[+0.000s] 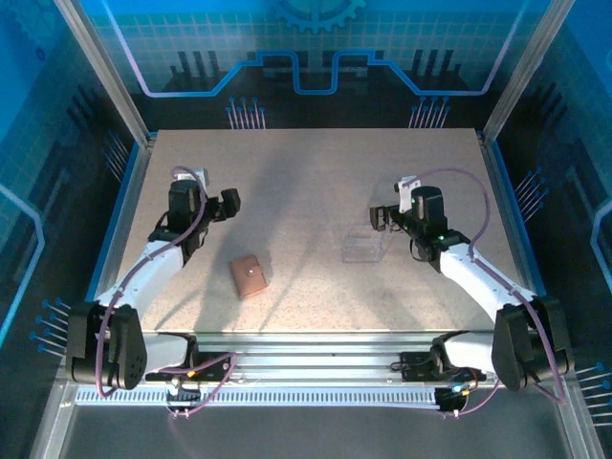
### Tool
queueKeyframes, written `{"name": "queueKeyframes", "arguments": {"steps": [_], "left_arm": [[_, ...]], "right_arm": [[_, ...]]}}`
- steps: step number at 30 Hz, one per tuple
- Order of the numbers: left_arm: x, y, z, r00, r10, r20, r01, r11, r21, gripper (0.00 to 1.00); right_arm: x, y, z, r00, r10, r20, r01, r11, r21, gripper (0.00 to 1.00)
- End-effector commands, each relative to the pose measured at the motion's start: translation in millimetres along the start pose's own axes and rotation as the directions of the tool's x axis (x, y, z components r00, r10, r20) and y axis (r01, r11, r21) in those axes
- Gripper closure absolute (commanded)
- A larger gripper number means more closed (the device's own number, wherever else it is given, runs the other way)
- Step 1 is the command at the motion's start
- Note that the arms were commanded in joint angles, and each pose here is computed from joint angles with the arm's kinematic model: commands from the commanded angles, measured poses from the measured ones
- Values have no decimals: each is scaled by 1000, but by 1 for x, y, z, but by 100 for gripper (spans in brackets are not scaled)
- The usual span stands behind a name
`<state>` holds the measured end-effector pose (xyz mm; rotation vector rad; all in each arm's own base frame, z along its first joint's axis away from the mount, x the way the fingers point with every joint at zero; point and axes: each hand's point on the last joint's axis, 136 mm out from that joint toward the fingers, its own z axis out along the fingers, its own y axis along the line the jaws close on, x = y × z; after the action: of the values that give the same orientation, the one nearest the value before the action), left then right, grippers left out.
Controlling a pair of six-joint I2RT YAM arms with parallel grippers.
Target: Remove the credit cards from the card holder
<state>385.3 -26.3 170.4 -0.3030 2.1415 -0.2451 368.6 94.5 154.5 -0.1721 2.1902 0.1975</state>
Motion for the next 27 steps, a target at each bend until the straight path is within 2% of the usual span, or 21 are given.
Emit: {"name": "queueKeyframes", "arguments": {"steps": [1, 3, 6, 10, 14, 19, 27], "left_arm": [[51, -6, -20, 963, -122, -240, 131, 991, 19, 3], [61, -17, -26, 948, -133, -288, 161, 984, 76, 1], [76, -27, -36, 921, -146, -361, 202, 972, 122, 1], [96, -31, -45, 881, -174, -440, 253, 959, 128, 1], [114, -30, -52, 840, -211, -500, 295, 951, 95, 1], [136, -22, -54, 814, -223, -536, 295, 954, 52, 1], [149, -13, -60, 808, -239, -538, 293, 956, 15, 1]], "right_arm": [[46, 20, -7, 957, 156, -246, -175, 983, -60, 2], [58, 31, -8, 933, 189, -306, -229, 968, -99, 6], [73, 47, -9, 906, 216, -364, -289, 944, -159, 6], [83, 57, -4, 892, 238, -385, -328, 926, -188, 6], [91, 54, 7, 874, 256, -413, -341, 929, -146, 6], [106, 41, 18, 858, 271, -436, -322, 946, -46, 6], [102, 73, 27, 849, 244, -468, -330, 937, -111, 7]]}}
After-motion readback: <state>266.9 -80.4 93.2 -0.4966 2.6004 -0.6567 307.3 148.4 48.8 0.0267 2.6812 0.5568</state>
